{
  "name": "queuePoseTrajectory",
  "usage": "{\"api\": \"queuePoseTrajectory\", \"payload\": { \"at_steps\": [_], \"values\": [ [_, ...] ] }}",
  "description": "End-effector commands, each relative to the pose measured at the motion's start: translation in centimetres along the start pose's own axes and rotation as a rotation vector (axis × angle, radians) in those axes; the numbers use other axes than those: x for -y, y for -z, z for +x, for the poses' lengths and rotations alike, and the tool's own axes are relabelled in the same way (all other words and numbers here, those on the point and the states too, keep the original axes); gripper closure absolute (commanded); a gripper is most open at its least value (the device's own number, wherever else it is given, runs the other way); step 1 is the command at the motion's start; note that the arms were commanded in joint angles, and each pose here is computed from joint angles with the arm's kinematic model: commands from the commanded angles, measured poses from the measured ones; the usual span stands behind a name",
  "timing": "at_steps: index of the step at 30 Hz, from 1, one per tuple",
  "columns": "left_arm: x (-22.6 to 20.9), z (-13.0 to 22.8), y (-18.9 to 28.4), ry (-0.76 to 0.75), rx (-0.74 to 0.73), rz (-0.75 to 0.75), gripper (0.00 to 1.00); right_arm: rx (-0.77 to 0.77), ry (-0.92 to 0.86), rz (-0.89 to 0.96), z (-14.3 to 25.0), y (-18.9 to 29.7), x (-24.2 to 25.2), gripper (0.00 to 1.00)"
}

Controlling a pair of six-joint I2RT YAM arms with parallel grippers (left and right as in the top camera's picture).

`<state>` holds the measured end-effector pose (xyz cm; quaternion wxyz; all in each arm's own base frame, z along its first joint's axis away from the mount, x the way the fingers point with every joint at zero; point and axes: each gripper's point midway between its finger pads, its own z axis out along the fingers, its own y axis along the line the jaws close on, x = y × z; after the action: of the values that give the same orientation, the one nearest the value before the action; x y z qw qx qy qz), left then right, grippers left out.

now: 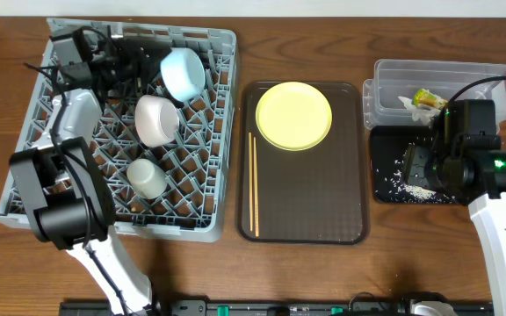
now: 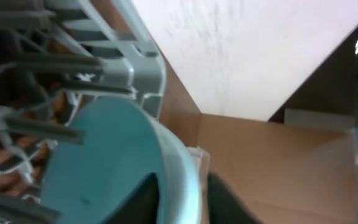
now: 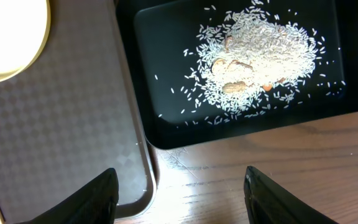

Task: Sort waste into correct bins and load items into the dishwasher
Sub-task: 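Carry the light-blue bowl into the rack's back row and release, then reach the left gripper to the tray and grasp the wooden chopsticks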

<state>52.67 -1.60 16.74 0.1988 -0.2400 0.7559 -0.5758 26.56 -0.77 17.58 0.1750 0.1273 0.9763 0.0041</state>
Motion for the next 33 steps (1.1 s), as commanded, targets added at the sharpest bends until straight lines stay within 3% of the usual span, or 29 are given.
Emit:
{"api": "queuePoseTrajectory", "payload": {
  "at_steps": [1,8,14,17,20,22,25,28,33],
  "values": [
    [-0.9,-1.3,1.1,-0.081,0.033,-0.006,0.65,0.016,-0.033,0.013,-0.4,0.3,0.6,0.37],
    [0.8,-2.7,3.4,-0.175,0.082,0.031,0.5,0.011,-0.033,0.014,-0.2,0.3,0.6,0.37],
    [7.0,-1.9,5.9,-0.38,0.138,0.065,0.38,0.013,-0.033,0.014,-0.3,0.3,0.6,0.37],
    [9.4,-0.3,6.4,-0.467,0.159,0.025,0.37,0.013,-0.033,0.014,-0.3,0.3,0.6,0.37],
    [9.6,1.8,6.3,-0.522,0.197,-0.138,0.33,0.014,-0.033,0.014,-0.3,0.3,0.6,0.37],
    [8.0,4.2,6.2,-0.552,0.21,-0.371,0.28,0.014,-0.033,0.014,-0.3,0.3,0.6,0.37],
    [6.4,7.8,5.8,-0.563,0.184,-0.594,0.21,0.016,-0.033,0.013,-0.4,0.3,0.6,0.37],
    [5.5,11.9,4.6,-0.586,0.107,-0.721,0.14,0.017,-0.033,0.013,-0.4,0.3,0.6,0.37],
    [3.4,19.0,2.2,-0.587,-0.069,-0.861,0.11,0.016,-0.033,0.013,-0.4,0.3,0.6,0.37]
  ]
}}
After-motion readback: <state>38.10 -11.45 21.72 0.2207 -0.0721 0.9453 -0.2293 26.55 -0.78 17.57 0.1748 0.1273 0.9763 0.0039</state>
